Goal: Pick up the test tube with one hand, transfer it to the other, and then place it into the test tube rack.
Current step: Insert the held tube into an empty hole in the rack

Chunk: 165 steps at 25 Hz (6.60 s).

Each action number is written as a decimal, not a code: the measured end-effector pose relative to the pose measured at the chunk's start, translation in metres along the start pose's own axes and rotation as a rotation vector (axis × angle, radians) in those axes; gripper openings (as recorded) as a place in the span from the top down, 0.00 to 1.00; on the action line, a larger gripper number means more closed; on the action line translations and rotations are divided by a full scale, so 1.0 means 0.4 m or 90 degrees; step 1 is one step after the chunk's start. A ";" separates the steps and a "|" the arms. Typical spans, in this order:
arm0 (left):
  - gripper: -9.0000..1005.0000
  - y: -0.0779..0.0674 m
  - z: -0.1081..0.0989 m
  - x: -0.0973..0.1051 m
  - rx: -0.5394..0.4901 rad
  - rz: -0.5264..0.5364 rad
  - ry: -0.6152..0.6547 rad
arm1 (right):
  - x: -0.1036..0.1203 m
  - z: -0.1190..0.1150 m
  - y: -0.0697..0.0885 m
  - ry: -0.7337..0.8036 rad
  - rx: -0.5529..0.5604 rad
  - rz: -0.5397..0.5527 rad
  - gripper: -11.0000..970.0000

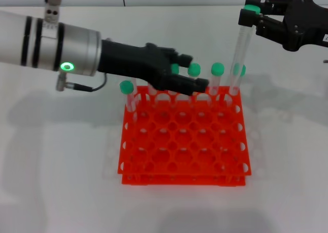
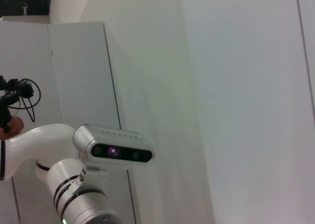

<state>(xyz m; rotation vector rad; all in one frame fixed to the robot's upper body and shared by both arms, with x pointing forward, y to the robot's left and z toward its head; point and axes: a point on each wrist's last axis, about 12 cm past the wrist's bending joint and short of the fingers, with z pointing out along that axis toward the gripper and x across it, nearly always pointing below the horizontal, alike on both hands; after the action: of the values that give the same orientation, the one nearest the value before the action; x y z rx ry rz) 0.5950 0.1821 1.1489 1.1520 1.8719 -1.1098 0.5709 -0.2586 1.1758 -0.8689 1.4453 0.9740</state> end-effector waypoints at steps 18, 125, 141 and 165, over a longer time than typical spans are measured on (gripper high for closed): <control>0.12 -0.064 -0.255 0.057 -0.125 -0.133 0.069 | 0.018 -0.011 0.005 0.002 0.009 0.013 0.71; 0.14 -0.077 -0.248 0.219 -0.115 -0.014 0.276 | 0.185 0.265 0.105 -0.052 0.056 -0.074 0.71; 0.14 -0.077 -0.241 0.220 -0.109 -0.015 0.279 | 0.204 0.286 0.132 -0.040 0.042 -0.079 0.71; 0.14 -0.078 -0.240 0.224 -0.108 -0.018 0.279 | 0.203 0.321 0.141 -0.012 0.024 -0.094 0.71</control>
<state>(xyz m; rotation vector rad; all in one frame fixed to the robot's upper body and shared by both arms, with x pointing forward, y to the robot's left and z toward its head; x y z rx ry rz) 0.5217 0.2923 1.1226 1.3515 2.2682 -0.7322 0.5607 -0.1174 1.0968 -0.9230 1.3593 0.8399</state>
